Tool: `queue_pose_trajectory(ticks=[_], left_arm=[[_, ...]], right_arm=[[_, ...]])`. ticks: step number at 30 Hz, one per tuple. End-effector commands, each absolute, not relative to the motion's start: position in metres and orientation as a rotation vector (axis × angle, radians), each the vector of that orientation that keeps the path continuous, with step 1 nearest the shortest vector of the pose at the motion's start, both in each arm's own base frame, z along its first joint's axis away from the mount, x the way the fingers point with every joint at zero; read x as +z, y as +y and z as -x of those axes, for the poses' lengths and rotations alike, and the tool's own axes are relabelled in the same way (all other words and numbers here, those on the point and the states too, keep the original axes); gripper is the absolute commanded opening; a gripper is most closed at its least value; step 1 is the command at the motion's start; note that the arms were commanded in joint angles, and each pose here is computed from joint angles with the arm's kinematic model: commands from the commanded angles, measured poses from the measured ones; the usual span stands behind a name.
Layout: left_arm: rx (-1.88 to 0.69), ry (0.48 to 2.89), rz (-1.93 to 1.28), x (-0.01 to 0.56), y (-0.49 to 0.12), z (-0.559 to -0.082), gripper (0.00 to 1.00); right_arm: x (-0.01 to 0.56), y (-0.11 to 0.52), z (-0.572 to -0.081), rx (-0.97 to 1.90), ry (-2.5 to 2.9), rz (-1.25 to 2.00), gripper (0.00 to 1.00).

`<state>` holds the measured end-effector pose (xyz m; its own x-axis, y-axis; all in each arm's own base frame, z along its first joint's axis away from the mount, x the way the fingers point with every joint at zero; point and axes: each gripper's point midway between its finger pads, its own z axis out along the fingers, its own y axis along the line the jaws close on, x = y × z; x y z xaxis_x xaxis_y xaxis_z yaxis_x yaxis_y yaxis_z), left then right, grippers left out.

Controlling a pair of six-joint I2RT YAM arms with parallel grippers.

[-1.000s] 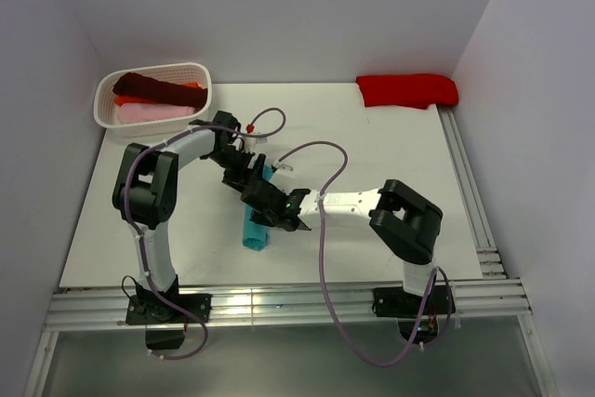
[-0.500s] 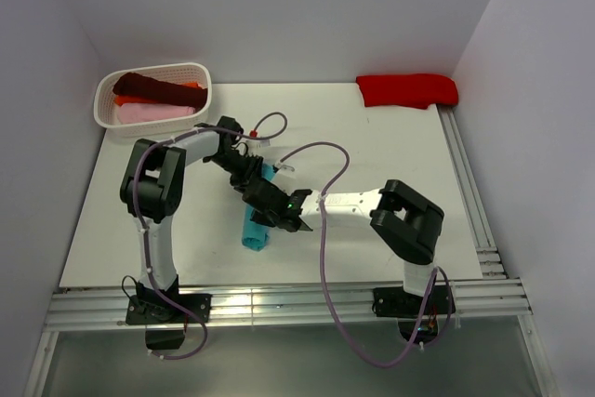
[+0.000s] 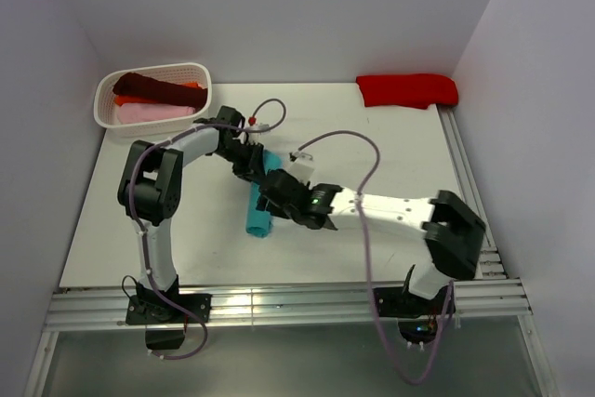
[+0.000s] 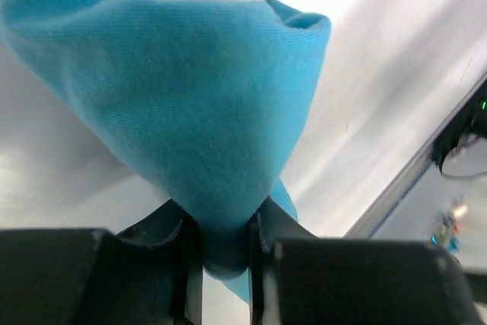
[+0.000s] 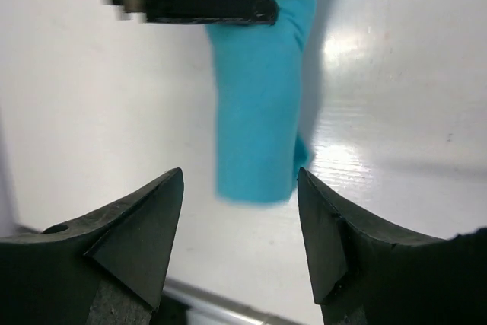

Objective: Roll the t-shirts
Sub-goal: Place the rolled tshirt into the container

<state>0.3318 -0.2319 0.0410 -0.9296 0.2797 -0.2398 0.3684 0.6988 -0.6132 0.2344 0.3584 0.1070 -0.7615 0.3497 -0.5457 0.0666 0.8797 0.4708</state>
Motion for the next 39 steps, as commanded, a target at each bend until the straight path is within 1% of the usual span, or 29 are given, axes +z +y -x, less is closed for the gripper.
queue_pose_trajectory(ticks=[1,3,5,6,7,8,9,10,12,13,15,16,17,20,21,26,30,32,33,35,39], left_arm=[[-0.972,2.469,-0.545,0.106,-0.232,-0.406,0.00],[-0.978,2.434,-0.531,0.119,-0.228,-0.422,0.00],[-0.972,2.367,-0.518,0.140,-0.222,-0.451,0.00],[-0.974,2.360,-0.514,0.145,-0.219,-0.458,0.00],[-0.949,2.309,-0.514,0.158,-0.214,-0.480,0.00],[-0.933,2.290,-0.509,0.164,-0.210,-0.491,0.00],[-0.932,2.296,-0.497,0.159,-0.208,-0.501,0.00],[-0.907,2.229,-0.492,0.182,-0.202,-0.520,0.00],[-0.907,2.189,-0.452,0.186,-0.192,-0.543,0.00],[-0.896,2.130,-0.444,0.203,-0.189,-0.557,0.00],[-0.896,2.100,-0.365,0.208,-0.173,-0.577,0.00],[-0.881,2.026,-0.355,0.223,-0.166,-0.592,0.00],[-0.886,2.003,-0.332,0.227,-0.160,-0.599,0.00],[-0.886,1.917,-0.244,0.239,-0.129,-0.626,0.00],[-0.898,1.920,-0.167,0.233,-0.105,-0.634,0.00],[-0.952,1.845,-0.052,0.235,-0.052,-0.653,0.00],[-0.956,1.811,0.003,0.238,-0.013,-0.653,0.00],[-0.959,1.772,-0.004,0.248,-0.002,-0.648,0.00],[-0.972,1.800,0.030,0.235,0.003,-0.644,0.00],[-0.960,1.764,0.030,0.244,0.013,-0.643,0.00],[-0.912,1.783,0.069,0.239,0.033,-0.640,0.00]], right_arm=[[0.173,0.325,-0.251,0.584,2.204,-0.377,0.69],[0.194,0.308,-0.254,0.610,2.146,-0.419,0.69],[0.207,0.292,-0.254,0.622,2.099,-0.454,0.69],[0.210,0.286,-0.256,0.622,2.087,-0.470,0.70],[0.211,0.281,-0.255,0.622,2.078,-0.481,0.70],[0.213,0.274,-0.254,0.625,2.067,-0.493,0.70],[0.213,0.271,-0.254,0.623,2.064,-0.500,0.70],[0.213,0.265,-0.254,0.623,2.058,-0.513,0.70],[0.211,0.259,-0.254,0.613,2.053,-0.525,0.70],[0.210,0.257,-0.255,0.608,2.050,-0.533,0.70],[0.205,0.254,-0.256,0.591,2.062,-0.530,0.70],[0.203,0.253,-0.257,0.577,2.067,-0.533,0.70],[0.201,0.252,-0.258,0.566,2.073,-0.534,0.70],[0.194,0.251,-0.258,0.547,2.087,-0.538,0.70],[0.192,0.252,-0.258,0.548,2.093,-0.537,0.70],[0.180,0.256,-0.259,0.532,2.121,-0.531,0.70],[0.175,0.262,-0.263,0.522,2.137,-0.523,0.69],[0.174,0.266,-0.264,0.523,2.143,-0.516,0.69],[0.172,0.268,-0.266,0.518,2.147,-0.513,0.69],[0.170,0.271,-0.266,0.518,2.156,-0.504,0.69],[0.164,0.277,-0.268,0.505,2.177,-0.483,0.69]])
